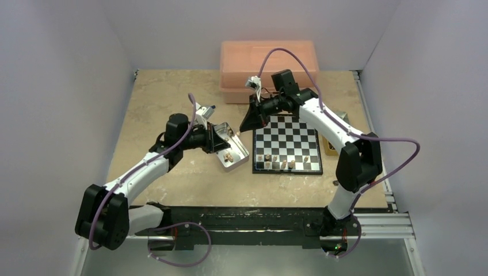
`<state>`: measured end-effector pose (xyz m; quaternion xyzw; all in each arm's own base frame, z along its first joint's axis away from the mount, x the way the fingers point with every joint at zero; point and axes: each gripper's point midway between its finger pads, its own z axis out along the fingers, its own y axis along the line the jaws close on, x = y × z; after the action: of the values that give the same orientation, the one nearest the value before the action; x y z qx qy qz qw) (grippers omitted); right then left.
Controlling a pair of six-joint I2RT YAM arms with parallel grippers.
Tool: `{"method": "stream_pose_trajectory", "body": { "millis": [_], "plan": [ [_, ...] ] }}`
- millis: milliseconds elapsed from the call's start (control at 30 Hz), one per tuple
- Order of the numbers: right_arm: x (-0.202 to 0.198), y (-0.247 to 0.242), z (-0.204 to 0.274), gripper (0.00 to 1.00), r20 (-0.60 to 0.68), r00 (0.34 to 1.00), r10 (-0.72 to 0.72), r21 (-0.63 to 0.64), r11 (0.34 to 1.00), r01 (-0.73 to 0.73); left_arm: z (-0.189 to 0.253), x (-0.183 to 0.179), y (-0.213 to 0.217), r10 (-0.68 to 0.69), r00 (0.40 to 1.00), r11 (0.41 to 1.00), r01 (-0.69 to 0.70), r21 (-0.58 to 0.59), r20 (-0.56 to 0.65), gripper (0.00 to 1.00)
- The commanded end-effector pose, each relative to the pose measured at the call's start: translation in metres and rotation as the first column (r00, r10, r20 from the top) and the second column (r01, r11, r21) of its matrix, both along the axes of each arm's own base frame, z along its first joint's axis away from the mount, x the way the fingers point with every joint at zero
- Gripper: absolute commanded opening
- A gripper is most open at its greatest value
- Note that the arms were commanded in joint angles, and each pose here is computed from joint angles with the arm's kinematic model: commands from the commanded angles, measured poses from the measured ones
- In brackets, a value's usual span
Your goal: Set up the chess pieces on the board
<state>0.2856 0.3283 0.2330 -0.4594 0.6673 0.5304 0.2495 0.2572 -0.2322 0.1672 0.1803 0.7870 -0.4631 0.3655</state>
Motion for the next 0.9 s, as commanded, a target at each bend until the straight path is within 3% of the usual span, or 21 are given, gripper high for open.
{"method": "stream_pose_trajectory", "body": {
  "millis": [0, 133, 300, 400, 600, 867],
  "plan": [
    [0.001, -0.022, 0.019, 0.00, 0.181, 0.983, -0.043, -0.014, 0.999, 0.047, -0.008, 0.026, 0.008, 0.102, 0.993, 0.991, -0.097, 0.089, -0.053, 0.00],
    [0.004, -0.046, 0.011, 0.00, 0.335, 0.939, -0.075, -0.090, 0.990, 0.111, -0.036, 0.036, 0.011, 0.158, 0.964, 0.975, -0.118, 0.188, -0.215, 0.00],
    [-0.004, -0.084, -0.005, 0.00, 0.490, 0.871, -0.042, -0.179, 0.973, 0.147, -0.056, 0.044, 0.011, 0.195, 0.932, 0.960, -0.118, 0.254, -0.307, 0.03],
    [-0.025, -0.106, -0.018, 0.00, 0.574, 0.815, 0.076, -0.232, 0.970, 0.073, -0.063, 0.049, 0.013, 0.213, 0.921, 0.951, -0.119, 0.286, -0.325, 0.09],
    [-0.069, -0.123, -0.022, 0.00, 0.737, 0.626, 0.254, -0.243, 0.964, -0.105, -0.072, 0.055, 0.017, 0.247, 0.908, 0.933, -0.128, 0.337, -0.339, 0.25],
    [-0.096, -0.135, -0.034, 0.00, 0.767, 0.488, 0.416, -0.328, 0.908, -0.259, -0.067, 0.057, 0.020, 0.257, 0.910, 0.927, -0.137, 0.350, -0.324, 0.43]
  ]
}}
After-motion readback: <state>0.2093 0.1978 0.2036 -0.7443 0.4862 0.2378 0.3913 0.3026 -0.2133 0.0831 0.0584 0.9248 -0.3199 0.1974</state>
